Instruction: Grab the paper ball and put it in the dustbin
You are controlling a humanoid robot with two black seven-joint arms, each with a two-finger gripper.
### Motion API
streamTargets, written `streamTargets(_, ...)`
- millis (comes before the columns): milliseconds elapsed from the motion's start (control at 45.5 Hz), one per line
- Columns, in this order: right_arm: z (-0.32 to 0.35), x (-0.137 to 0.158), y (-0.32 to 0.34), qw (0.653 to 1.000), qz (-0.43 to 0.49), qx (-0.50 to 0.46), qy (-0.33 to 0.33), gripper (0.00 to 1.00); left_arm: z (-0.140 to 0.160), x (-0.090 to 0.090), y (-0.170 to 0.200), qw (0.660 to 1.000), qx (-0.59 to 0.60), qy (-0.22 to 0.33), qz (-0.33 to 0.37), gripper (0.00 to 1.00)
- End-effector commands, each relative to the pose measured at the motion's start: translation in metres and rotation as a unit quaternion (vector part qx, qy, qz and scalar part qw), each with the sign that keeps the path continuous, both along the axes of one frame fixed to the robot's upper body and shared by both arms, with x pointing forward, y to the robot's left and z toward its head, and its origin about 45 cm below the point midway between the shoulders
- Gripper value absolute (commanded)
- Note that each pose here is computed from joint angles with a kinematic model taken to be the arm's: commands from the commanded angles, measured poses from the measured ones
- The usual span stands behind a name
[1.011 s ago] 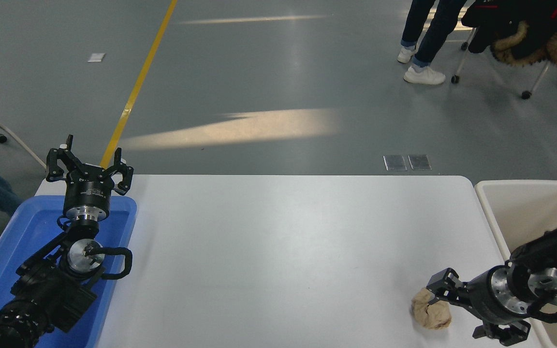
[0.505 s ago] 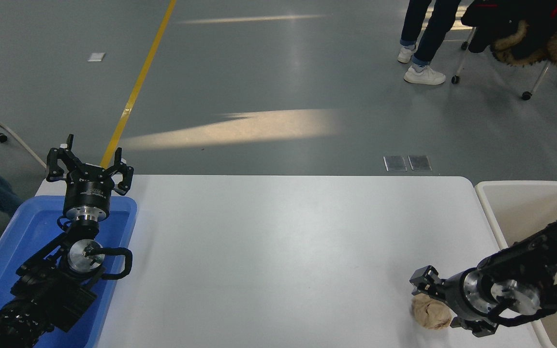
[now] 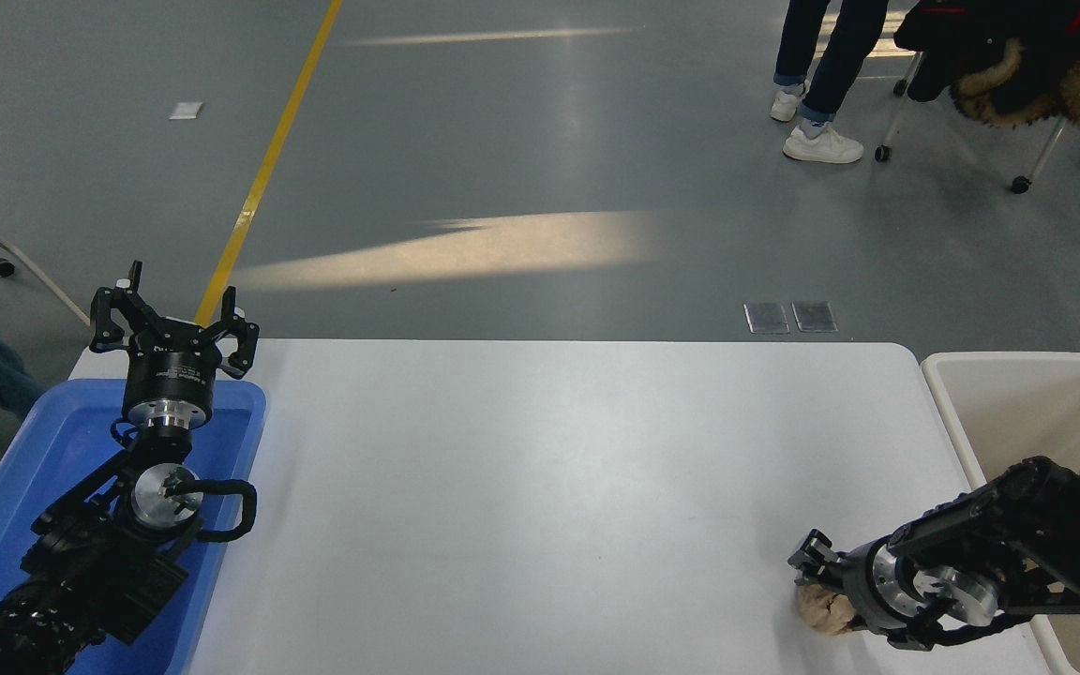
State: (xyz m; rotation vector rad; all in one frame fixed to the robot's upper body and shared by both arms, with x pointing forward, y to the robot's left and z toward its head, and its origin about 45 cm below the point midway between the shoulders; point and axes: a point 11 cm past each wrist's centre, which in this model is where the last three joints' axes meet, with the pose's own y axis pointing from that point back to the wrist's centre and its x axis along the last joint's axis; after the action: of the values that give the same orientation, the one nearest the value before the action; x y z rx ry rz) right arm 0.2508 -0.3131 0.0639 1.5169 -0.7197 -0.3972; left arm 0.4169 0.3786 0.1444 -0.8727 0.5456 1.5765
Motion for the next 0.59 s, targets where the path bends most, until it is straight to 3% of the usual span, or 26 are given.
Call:
streamTargets(0, 0.006, 0.007, -0.001, 1.000, 0.002, -0.004, -0.010, 0.00, 0.000, 0.000, 0.000, 1.000, 0.000, 0.000, 0.000, 0.99)
streamTargets(154, 0.047, 0.018, -0.008, 0.999, -0.011, 0.012, -0.030, 0.00, 0.000, 0.000, 0.000, 1.000, 0.000, 0.000, 0.000, 0.99)
streamTargets(352, 0.145, 0.026, -0.001, 0.997, 0.038, 0.063, -0.036, 0.00, 0.000, 0.000, 0.000, 1.000, 0.000, 0.000, 0.000, 0.99)
streamTargets(571, 0.267, 0.056, -0.007, 0.990, 0.102, 0.073, -0.062, 0.00, 0.000, 0.000, 0.000, 1.000, 0.000, 0.000, -0.001, 0.99)
